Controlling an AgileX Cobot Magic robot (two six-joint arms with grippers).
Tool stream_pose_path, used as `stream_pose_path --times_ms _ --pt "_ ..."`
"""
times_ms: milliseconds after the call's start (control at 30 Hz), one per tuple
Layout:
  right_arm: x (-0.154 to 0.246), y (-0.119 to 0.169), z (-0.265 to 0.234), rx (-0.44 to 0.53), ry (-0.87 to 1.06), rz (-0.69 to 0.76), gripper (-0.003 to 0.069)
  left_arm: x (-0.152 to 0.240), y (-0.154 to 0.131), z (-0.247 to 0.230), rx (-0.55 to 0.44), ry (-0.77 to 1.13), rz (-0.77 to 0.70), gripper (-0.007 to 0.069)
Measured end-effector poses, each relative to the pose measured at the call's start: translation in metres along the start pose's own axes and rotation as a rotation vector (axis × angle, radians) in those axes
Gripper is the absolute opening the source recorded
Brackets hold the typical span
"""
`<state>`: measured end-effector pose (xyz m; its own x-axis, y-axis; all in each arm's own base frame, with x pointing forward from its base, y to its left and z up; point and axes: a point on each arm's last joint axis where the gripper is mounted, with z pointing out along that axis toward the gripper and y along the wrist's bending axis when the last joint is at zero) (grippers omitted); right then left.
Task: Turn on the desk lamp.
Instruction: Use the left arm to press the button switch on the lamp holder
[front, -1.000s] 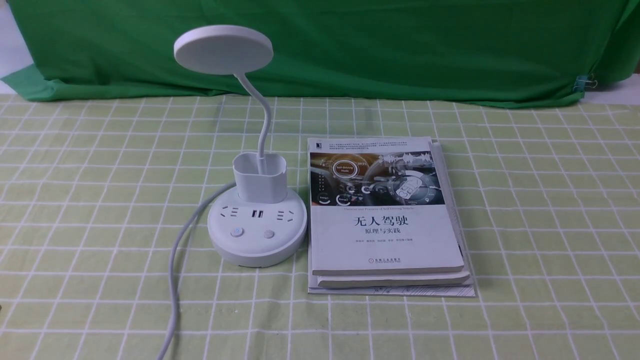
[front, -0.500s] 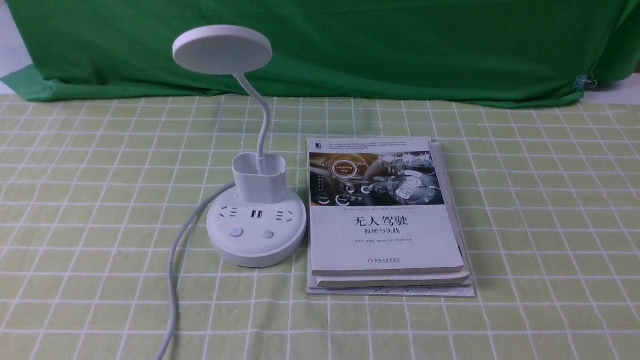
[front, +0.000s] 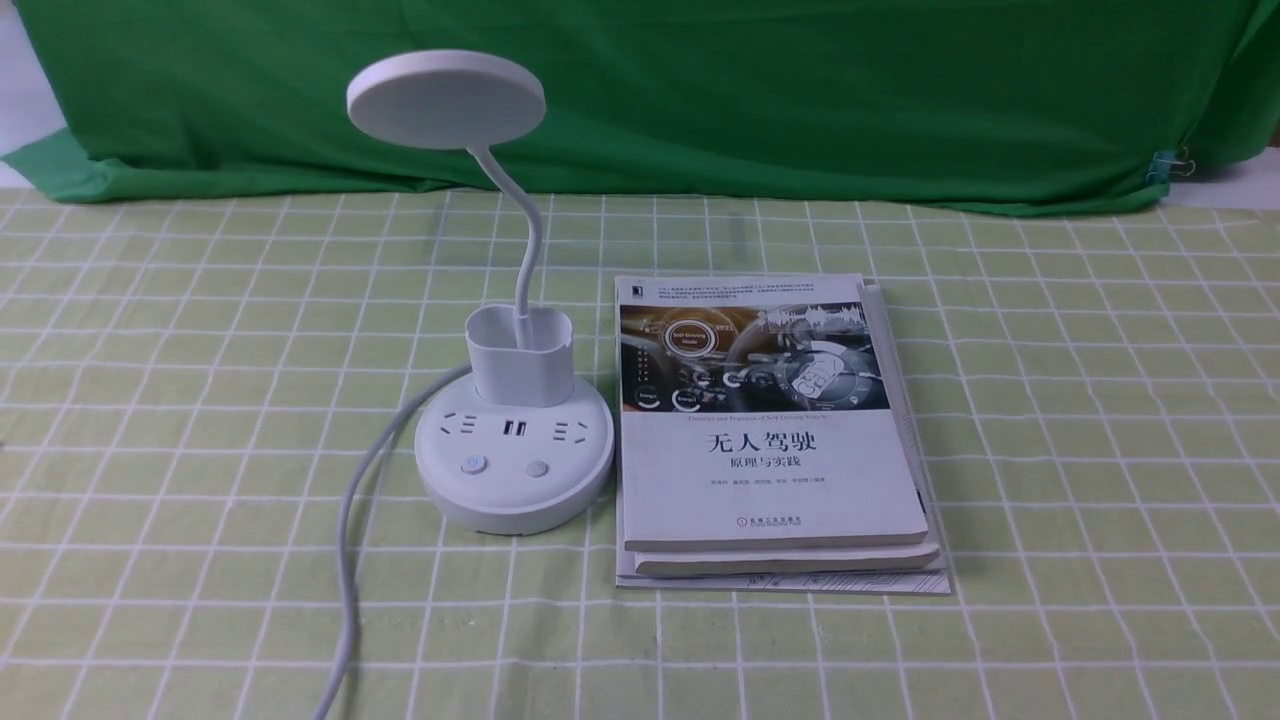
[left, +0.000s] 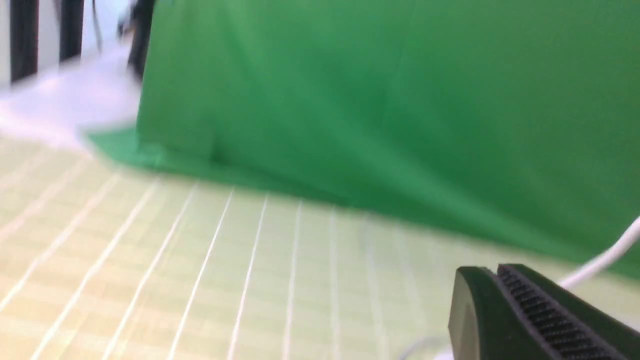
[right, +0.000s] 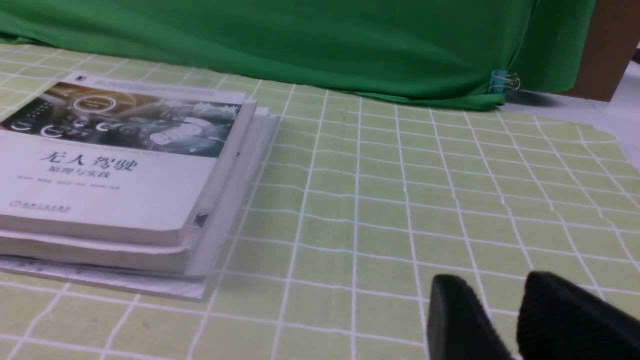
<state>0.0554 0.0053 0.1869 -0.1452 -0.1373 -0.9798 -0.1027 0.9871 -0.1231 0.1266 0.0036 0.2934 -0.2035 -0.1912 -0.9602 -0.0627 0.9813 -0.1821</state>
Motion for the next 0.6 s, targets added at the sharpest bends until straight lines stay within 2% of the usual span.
stream_pose_path --times_ms 100,267,433,600 --pt "0.0 0.0 0.0 0.0 0.0 0.0 0.0245 0.006 0.002 0.017 -0.016 0.065 0.02 0.0019" --pt "0.0 0.0 0.0 0.0 0.0 0.0 0.0245 0.022 0.006 0.059 -0.053 0.18 -0.062 0.0019" --pt "0.0 0.0 0.0 0.0 0.0 0.0 0.0245 0.036 0.007 0.099 -0.085 0.44 -0.101 0.0019" --pt "0.0 0.0 0.0 0.0 0.0 0.0 0.0245 0.026 -0.001 0.14 -0.041 0.659 -0.044 0.0019"
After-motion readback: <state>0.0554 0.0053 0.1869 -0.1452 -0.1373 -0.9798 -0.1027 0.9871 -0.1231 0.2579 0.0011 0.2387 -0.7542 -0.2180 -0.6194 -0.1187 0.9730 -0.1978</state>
